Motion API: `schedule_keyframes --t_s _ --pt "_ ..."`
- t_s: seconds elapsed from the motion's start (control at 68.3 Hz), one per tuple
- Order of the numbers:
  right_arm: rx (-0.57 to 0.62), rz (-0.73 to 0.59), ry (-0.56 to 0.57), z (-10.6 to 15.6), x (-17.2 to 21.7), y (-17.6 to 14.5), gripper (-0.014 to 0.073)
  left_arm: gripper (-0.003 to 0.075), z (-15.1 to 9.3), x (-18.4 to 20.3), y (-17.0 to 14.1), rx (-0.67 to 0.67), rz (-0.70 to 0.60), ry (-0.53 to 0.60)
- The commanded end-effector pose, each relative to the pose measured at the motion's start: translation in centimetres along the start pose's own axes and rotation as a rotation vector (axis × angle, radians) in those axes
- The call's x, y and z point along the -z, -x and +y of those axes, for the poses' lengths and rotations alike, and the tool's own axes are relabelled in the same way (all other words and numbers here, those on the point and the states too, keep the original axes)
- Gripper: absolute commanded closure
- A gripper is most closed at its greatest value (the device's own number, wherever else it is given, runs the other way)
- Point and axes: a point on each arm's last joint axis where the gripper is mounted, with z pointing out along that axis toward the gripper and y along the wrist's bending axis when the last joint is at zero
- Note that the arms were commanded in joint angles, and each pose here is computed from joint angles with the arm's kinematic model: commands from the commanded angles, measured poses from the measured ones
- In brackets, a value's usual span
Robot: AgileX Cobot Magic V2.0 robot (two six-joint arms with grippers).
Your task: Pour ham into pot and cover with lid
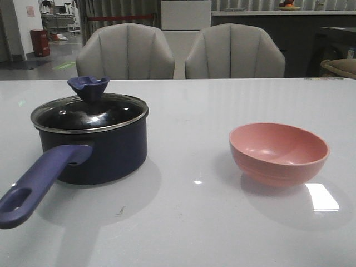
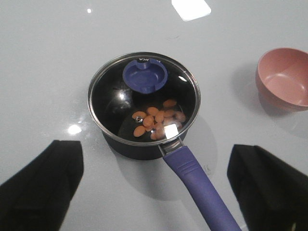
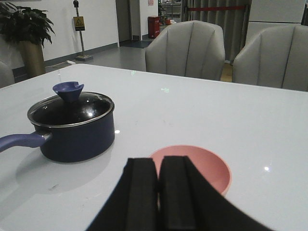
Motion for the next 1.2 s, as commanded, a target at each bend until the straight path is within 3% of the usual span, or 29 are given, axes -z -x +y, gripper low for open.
schedule_keyframes --t_s 0.0,0.132,0.22,0.556,1.186 --pt "0.0 -0.1 -0.013 -0.1 0.1 1.6 0.0424 0.0082 -0.3 2.8 -1.0 0.004 -0.192 -0.003" --pt "0.0 -0.1 -0.013 -0.1 0.1 1.6 0.0424 0.0088 -0.5 5.0 -4.6 -0.002 -0.292 0.001" --pt "0.0 -0.1 -0.013 -0.1 0.1 1.6 0.0424 0.0146 -0.6 6.0 -7.1 -0.006 -0.348 0.002" --pt "0.0 -0.1 -0.013 -0.1 0.1 1.6 0.0424 0.0618 -0.8 7.7 -12.5 -0.018 -0.506 0.001" --pt "0.0 -0.1 -0.013 -0.1 0.1 1.6 0.0424 0.0607 -0.8 8.0 -12.6 -0.01 -0.545 -0.006"
